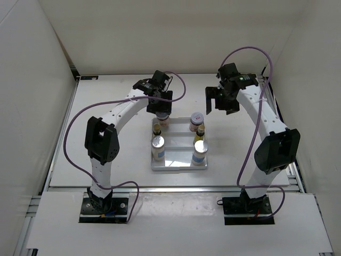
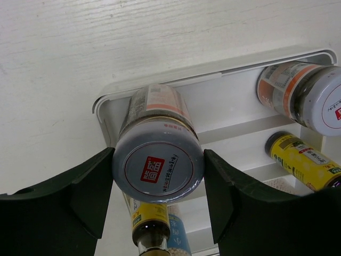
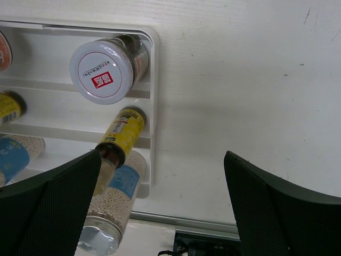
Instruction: Organize the condiment bottles
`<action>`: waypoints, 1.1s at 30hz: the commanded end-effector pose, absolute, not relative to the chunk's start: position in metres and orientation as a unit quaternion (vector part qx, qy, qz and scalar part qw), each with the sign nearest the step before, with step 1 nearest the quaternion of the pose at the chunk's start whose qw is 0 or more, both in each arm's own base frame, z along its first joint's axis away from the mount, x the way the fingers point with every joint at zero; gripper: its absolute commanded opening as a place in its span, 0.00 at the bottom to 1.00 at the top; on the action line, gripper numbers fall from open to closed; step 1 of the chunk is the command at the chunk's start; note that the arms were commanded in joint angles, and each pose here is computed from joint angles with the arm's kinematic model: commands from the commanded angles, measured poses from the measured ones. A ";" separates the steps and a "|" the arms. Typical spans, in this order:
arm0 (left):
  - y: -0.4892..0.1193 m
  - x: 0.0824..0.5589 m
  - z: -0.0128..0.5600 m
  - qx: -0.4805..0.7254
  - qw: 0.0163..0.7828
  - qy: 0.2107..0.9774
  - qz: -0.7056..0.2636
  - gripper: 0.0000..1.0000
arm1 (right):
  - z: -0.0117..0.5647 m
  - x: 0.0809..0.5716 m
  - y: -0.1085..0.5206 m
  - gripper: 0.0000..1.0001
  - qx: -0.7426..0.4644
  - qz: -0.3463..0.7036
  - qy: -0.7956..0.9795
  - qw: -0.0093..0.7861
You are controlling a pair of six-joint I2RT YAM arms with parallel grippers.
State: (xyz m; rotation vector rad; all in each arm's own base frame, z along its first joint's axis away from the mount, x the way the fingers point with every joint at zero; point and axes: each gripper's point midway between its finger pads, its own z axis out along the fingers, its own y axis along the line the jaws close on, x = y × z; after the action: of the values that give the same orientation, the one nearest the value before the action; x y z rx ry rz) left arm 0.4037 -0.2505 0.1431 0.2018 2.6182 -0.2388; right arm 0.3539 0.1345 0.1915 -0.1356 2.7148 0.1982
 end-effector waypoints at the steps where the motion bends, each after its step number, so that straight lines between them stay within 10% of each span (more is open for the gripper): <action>1: -0.243 0.405 0.175 0.061 0.293 0.950 -0.092 0.31 | 0.204 0.351 0.137 0.99 -0.045 0.090 0.970 0.223; 16: -0.238 0.388 0.159 0.067 0.271 0.957 -0.082 0.31 | 0.198 0.344 0.136 0.99 -0.046 0.091 0.972 0.212; 23: -0.240 0.394 0.155 0.066 0.271 0.957 -0.077 0.88 | 0.204 0.344 0.134 0.99 -0.045 0.089 0.970 0.222; 33: -0.223 0.422 0.278 0.033 0.408 0.910 -0.065 1.00 | 0.220 0.349 0.129 0.99 -0.026 0.078 0.965 0.249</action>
State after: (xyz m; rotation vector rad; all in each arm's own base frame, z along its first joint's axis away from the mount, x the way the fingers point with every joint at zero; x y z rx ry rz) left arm 0.4211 -0.2414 0.1986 0.1393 2.4787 -0.1800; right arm 0.3445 0.1342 0.1955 -0.1179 2.7088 0.2216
